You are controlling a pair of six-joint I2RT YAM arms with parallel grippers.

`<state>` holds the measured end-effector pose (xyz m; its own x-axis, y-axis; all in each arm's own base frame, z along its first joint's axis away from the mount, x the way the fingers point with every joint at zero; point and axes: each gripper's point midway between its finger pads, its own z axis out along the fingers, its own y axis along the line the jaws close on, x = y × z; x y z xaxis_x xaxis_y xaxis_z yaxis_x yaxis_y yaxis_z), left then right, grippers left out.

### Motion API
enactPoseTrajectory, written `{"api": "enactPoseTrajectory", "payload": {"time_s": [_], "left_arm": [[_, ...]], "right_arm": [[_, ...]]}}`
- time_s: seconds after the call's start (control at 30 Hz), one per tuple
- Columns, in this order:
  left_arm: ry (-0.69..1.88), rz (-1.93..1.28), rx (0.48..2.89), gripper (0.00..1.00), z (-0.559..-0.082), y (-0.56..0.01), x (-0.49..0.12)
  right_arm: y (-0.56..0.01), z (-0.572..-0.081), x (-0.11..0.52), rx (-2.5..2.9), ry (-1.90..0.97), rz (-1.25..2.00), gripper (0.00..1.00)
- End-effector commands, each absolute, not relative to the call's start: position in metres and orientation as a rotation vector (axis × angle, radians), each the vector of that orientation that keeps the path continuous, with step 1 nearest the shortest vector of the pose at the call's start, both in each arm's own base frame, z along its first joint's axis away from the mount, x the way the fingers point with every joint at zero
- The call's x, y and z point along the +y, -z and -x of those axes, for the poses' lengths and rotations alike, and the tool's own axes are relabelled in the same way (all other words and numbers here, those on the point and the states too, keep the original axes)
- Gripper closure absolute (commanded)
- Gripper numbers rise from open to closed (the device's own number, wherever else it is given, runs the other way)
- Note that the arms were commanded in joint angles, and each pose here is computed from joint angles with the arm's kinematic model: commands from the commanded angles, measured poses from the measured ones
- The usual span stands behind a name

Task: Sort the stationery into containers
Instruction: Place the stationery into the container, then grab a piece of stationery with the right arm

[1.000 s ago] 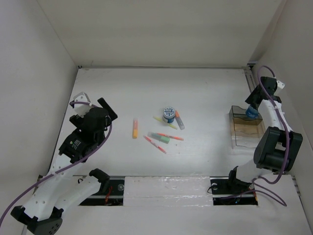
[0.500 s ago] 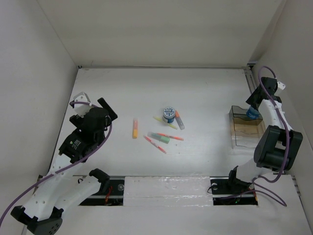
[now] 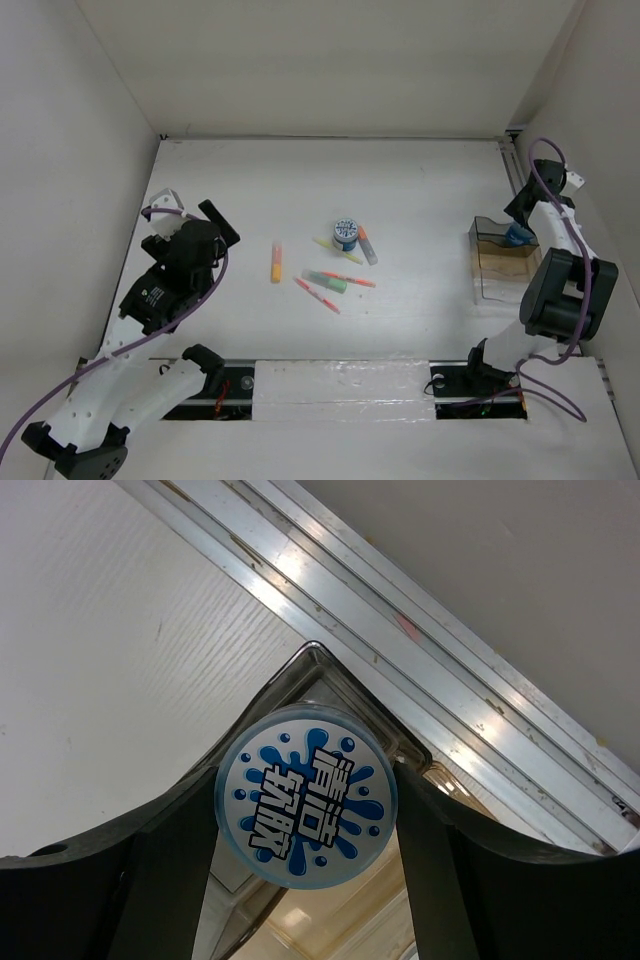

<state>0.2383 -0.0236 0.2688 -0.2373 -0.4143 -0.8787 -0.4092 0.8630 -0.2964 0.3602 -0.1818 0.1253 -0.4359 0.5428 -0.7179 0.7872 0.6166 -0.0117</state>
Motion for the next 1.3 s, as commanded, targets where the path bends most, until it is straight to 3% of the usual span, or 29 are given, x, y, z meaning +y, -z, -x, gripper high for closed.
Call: {"api": "enactPoseTrajectory", "payload": {"time_s": [0.0,0.1,0.2,0.33,0.37,0.7,0.97,1.27], "left_arm": [[0.016,0.629,1.832,0.0,-0.239,-0.272,-0.022],[0.01,0.62,1.835,0.0,-0.239,-0.272,-0.022],[0.01,0.62,1.835,0.0,-0.239,-0.272,-0.022],[0.01,0.62,1.835,0.0,-0.239,-0.272,-0.022],[0.01,0.62,1.835,0.0,-0.239,-0.272,-0.022],[0.025,0.618,1.833,0.0,-0.24,-0.273,-0.024],[-0.047,0.674,1.83,0.0,-0.237,-0.268,-0.014],[-0.173,0.758,1.853,0.0,-0.239,-0.254,-0.001]], "right_arm": [[-0.134,-0.369,-0.194,2.097,0.485,-1.072,1.0],[-0.129,-0.373,-0.195,2.102,0.483,-1.084,0.99],[-0.129,-0.373,-0.195,2.102,0.483,-1.085,0.71],[-0.137,-0.377,-0.192,2.082,0.447,-1.071,0.51],[-0.137,-0.378,-0.19,2.087,0.434,-1.068,0.02],[-0.187,-0.385,-0.169,2.005,0.377,-0.945,0.0],[-0.247,-0.414,-0.036,1.989,0.16,-0.526,0.0],[-0.259,-0.413,0.145,2.026,-0.191,-0.022,0.0]]}}
